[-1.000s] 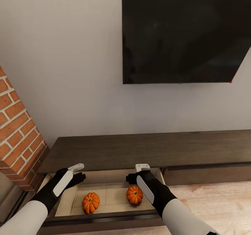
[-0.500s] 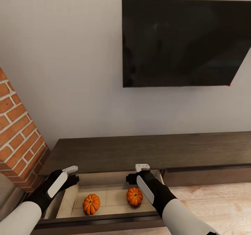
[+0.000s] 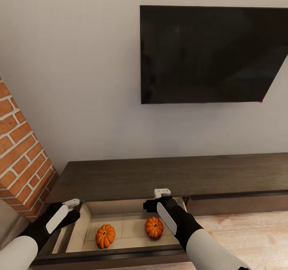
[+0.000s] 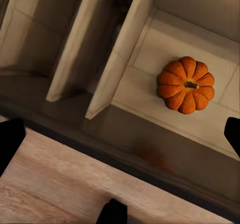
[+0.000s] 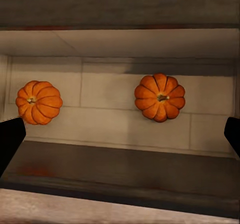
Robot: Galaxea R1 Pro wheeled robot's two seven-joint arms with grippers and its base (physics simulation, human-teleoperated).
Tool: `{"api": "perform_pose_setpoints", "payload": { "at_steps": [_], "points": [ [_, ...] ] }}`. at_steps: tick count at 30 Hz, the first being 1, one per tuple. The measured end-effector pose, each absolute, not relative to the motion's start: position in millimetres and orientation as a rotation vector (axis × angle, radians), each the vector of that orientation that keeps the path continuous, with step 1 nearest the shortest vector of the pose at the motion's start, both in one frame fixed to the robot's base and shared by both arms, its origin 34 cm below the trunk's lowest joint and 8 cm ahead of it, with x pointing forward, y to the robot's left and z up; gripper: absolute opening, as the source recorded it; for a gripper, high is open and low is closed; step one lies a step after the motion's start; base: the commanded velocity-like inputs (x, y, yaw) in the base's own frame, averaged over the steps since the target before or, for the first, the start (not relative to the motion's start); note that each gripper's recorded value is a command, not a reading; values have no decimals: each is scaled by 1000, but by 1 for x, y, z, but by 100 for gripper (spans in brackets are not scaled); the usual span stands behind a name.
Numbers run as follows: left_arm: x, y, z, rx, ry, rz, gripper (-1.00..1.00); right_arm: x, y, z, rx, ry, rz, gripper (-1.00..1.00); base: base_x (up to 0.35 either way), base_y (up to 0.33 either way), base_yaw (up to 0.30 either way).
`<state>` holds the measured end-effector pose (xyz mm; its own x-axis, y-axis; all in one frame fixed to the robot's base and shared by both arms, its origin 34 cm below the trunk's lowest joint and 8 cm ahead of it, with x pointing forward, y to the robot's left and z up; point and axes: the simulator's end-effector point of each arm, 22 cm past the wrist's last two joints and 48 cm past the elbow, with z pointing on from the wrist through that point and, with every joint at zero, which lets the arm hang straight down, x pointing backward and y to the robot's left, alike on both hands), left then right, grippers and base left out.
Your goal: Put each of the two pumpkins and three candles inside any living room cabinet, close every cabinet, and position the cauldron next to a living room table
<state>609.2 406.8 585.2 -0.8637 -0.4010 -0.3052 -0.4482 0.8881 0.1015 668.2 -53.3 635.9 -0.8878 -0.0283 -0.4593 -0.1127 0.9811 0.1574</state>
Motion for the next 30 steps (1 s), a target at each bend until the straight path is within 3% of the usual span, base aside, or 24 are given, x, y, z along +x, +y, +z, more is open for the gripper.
{"api": "perform_pose_setpoints", "payload": {
  "at_steps": [20, 30],
  "points": [
    [556, 414, 571, -615, 2856, 357, 100, 628, -63, 627, -104, 2738, 211, 100, 0, 0, 0],
    [535, 399, 544, -597, 2867, 265, 100, 582, -92, 581, -72, 2823, 116, 100, 0, 0, 0]
  ]
}}
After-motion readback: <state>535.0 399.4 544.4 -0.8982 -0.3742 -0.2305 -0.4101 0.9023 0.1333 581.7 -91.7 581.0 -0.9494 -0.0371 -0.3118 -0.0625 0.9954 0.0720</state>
